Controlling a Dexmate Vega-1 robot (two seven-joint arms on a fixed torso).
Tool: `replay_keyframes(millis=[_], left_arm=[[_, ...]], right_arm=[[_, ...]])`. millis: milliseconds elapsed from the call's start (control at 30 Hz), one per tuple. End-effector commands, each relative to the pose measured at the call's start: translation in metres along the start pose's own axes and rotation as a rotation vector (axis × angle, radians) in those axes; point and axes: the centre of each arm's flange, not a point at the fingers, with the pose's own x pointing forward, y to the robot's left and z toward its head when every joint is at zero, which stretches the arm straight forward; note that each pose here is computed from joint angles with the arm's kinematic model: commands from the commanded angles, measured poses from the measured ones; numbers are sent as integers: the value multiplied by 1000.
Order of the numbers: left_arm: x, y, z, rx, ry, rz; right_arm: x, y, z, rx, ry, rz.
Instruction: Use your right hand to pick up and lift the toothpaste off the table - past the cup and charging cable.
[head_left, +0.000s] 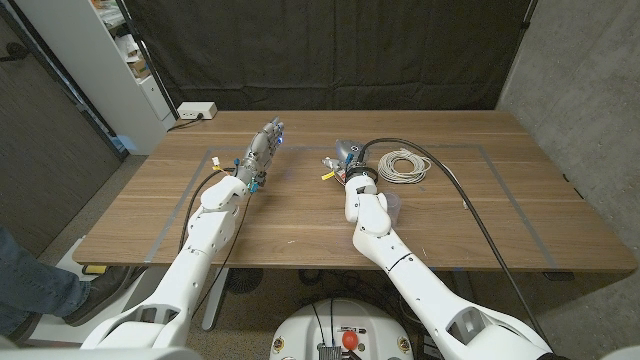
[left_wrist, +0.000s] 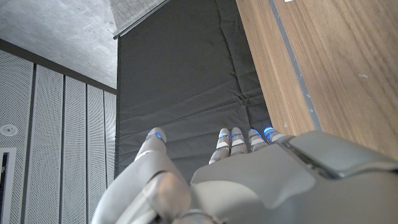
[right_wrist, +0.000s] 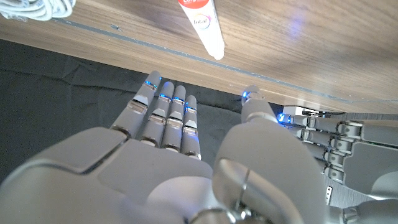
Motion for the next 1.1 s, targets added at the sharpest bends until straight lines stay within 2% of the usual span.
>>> replay_keyframes(millis=[33,467,1100], left_arm=[[-3,-1,1,1,-6,4],[-7,-2,1,-1,-5,12],[-4,-8,2,5,1,-2]], right_arm=[[3,6,-1,-20,18,24],[5,11,-1,-28,18,23],[7,22,-4,-32,32,35]])
